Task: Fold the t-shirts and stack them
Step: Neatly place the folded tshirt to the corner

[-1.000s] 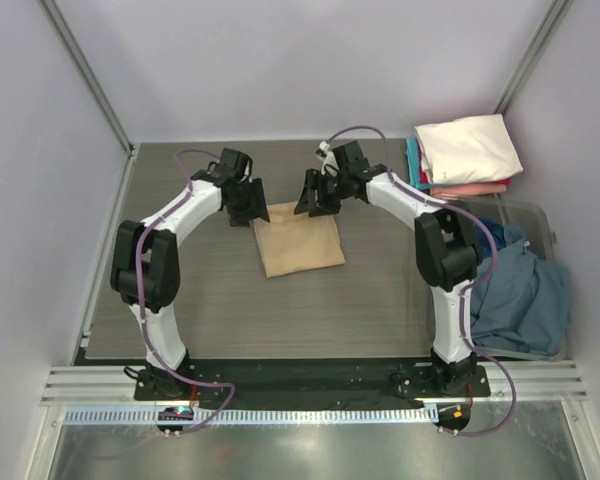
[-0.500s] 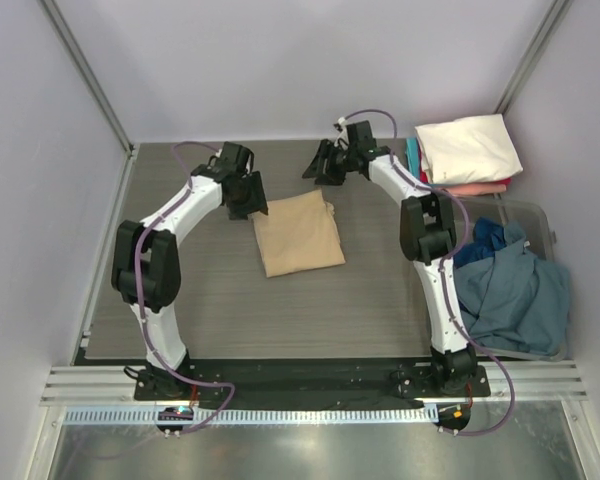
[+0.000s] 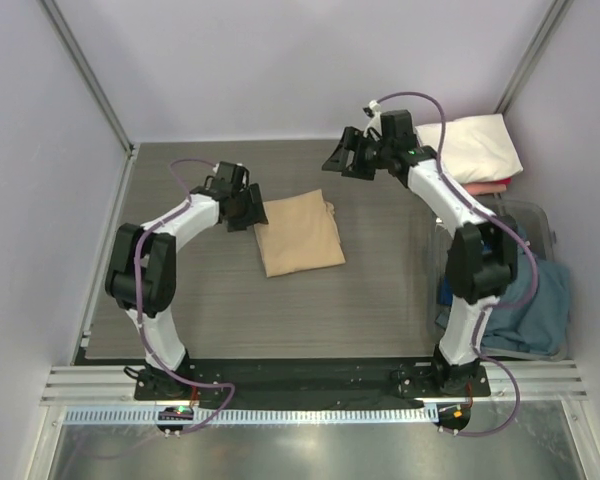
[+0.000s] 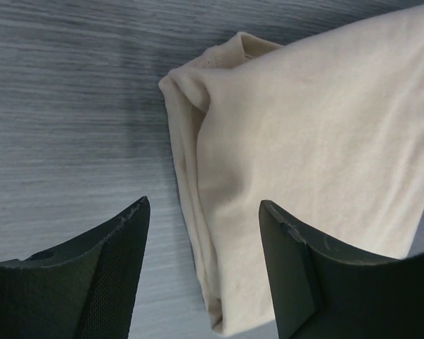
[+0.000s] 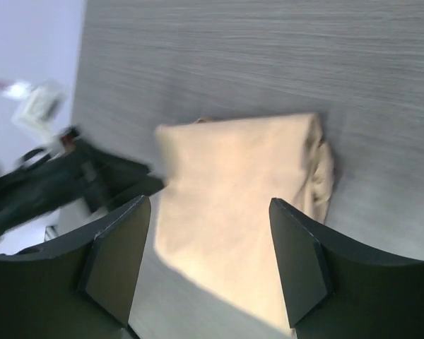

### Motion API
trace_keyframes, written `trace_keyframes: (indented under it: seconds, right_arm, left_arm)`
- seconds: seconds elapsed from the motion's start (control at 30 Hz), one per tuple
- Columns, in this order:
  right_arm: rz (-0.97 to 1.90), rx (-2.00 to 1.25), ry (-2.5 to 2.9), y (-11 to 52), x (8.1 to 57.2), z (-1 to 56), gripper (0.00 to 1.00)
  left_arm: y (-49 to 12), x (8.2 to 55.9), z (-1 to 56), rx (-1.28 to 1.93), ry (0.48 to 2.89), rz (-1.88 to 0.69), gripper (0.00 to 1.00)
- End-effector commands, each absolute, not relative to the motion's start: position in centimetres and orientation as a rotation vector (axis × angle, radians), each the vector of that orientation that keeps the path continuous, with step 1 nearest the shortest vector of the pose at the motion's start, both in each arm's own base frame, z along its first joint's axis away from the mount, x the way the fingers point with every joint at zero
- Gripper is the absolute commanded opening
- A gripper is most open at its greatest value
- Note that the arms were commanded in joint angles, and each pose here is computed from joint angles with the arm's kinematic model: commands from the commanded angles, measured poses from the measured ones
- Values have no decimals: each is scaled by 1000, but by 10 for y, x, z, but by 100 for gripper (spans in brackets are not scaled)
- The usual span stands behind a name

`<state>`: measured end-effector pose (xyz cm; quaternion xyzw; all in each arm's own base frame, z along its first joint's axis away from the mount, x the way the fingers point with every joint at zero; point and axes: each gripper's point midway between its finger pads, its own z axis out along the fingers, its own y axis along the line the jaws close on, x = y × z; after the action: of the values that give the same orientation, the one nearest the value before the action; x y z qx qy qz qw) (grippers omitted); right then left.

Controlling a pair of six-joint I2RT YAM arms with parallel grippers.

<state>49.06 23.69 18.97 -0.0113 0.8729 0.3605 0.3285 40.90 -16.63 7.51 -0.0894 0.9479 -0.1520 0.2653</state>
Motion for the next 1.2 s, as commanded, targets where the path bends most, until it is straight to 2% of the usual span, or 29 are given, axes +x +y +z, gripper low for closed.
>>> trace_keyframes:
  seconds: [0.0, 0.1, 0.2, 0.3, 0.33, 0.4, 0.47, 0.5, 0.53, 0.57, 0.63, 0.67, 0.7, 0.77, 0.93, 1.17]
  right_arm:
    - [939, -102, 2145, 229, 457, 241, 75]
    - [939, -110, 2159, 222, 427, 238, 75]
    - [962, -115, 2159, 218, 403, 240, 75]
    - [1000, -103, 2140, 216, 382, 242, 75]
    - [1016, -99, 2171, 215, 371, 225, 75]
    - [1027, -110, 2125, 215, 359, 228, 75]
    - [1031, -92, 2173, 212, 339, 195, 75]
    - [1044, -95, 2145, 213, 334, 195, 75]
    - [1052, -74, 2189, 211, 320, 170, 75]
    - [1071, -70, 2203, 212, 310, 160, 75]
    - [1114, -60, 2182, 218, 294, 144, 75]
    - [1130, -55, 2182, 220, 288, 137, 75]
    - [1147, -64, 2137, 223, 287, 139, 75]
    - [1182, -78, 2130, 232, 270, 125, 75]
    - [1208, -158, 2115, 251, 239, 94, 75]
    - [1245, -232, 2045, 255, 225, 91, 77]
  left_arm:
    - [-174, 430, 67, -227, 2492, -465, 64]
    - [-176, 432, 45, -269, 2519, -474, 60]
    - [-178, 435, 26, -299, 2547, -479, 49]
    - [-179, 439, 14, -316, 2567, -481, 18]
    - [-179, 444, 14, -316, 2562, -473, 1]
    - [-165, 444, 15, -319, 2593, -402, 0]
    - [-142, 462, 26, -333, 2581, -291, 0]
    - [-125, 454, 22, -298, 2647, -188, 0]
    - [-113, 456, 24, -285, 2671, -128, 0]
    - [-95, 478, 44, -285, 2622, -47, 0]
    - [-67, 471, 32, -219, 2725, 103, 0]
    - [-47, 490, 49, -230, 2679, 167, 0]
    - [-36, 486, 37, -215, 2732, 220, 0]
    - [-3, 503, 53, -192, 2695, 327, 0]
    - [68, 536, 47, -325, 2664, 407, 0]
    - [137, 596, 54, -387, 2416, 503, 1]
